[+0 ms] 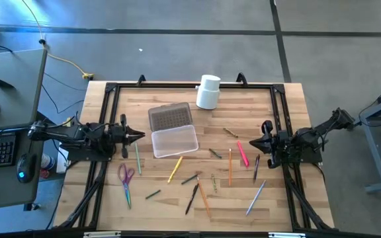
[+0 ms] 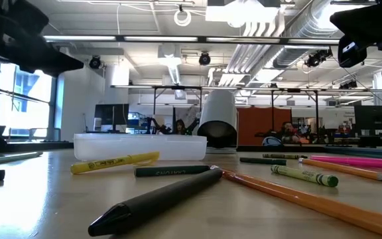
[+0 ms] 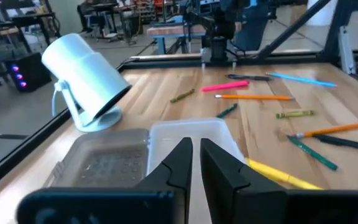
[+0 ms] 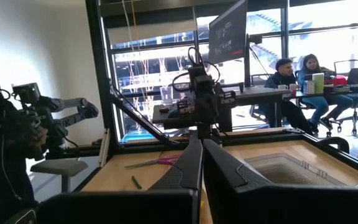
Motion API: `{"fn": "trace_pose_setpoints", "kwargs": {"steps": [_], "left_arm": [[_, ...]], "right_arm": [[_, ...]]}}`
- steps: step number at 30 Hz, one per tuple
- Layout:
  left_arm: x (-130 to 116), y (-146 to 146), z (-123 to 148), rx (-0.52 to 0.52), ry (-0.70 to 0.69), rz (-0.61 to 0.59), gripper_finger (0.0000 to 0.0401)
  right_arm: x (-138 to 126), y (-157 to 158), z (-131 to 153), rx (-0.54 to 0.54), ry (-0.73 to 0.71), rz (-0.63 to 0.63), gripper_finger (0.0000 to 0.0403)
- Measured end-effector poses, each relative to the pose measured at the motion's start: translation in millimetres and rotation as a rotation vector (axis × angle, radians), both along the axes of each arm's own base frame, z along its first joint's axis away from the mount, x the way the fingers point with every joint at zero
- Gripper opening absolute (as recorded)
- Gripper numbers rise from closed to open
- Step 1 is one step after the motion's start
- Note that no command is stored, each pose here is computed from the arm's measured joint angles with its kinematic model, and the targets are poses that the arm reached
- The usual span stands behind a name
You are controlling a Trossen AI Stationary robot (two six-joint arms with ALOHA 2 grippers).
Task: Pick & place school supplies into a supply box
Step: Put the top light green crayon into the black supply box
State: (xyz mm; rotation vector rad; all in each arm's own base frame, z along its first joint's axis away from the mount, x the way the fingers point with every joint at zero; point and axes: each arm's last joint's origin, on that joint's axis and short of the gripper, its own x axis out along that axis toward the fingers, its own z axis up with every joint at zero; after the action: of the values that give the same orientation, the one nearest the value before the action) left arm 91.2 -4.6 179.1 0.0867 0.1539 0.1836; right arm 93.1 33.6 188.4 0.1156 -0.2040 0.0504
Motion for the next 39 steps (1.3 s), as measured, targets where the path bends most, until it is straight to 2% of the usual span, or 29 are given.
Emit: {"fn": "trace_pose_setpoints", "kwargs": {"steps": [3,6,11,15,19,22,24,28,36,39], "left_arm": [[1,1,-3,0.009,0.031,0.025,0.0098],[3,0,-5,0.014,0.059,0.027,0.0141],[5,0,-7,0.023,0.088,0.047,0.0213],[4,3,-7,0.039,0.087,0.128,0.0243],[4,5,-6,0.047,0.08,0.191,0.0248],[4,5,-6,0.017,0.065,0.222,0.0242],[3,5,-6,-0.018,0.053,0.237,0.0237],[3,5,-6,-0.039,0.046,0.243,0.0228],[3,6,-6,-0.036,0.044,0.261,0.0225],[3,6,-6,-0.035,0.044,0.262,0.0225]], "right_arm": [[0,0,0,-0.042,-0.002,-0.009,0.0],[0,0,0,-0.069,-0.003,-0.014,0.0],[0,0,2,-0.031,-0.016,-0.008,0.0],[-2,-2,8,0.021,-0.075,-0.025,0.0],[-5,-4,17,0.016,-0.16,-0.074,0.0],[-7,-7,21,-0.085,-0.195,-0.173,0.0],[-7,-8,21,-0.14,-0.182,-0.252,0.0],[-7,-12,20,-0.121,-0.131,-0.373,0.0],[-1,-15,13,-0.144,-0.037,-0.492,0.0001],[5,-17,12,-0.165,-0.037,-0.457,0.0001]]}}
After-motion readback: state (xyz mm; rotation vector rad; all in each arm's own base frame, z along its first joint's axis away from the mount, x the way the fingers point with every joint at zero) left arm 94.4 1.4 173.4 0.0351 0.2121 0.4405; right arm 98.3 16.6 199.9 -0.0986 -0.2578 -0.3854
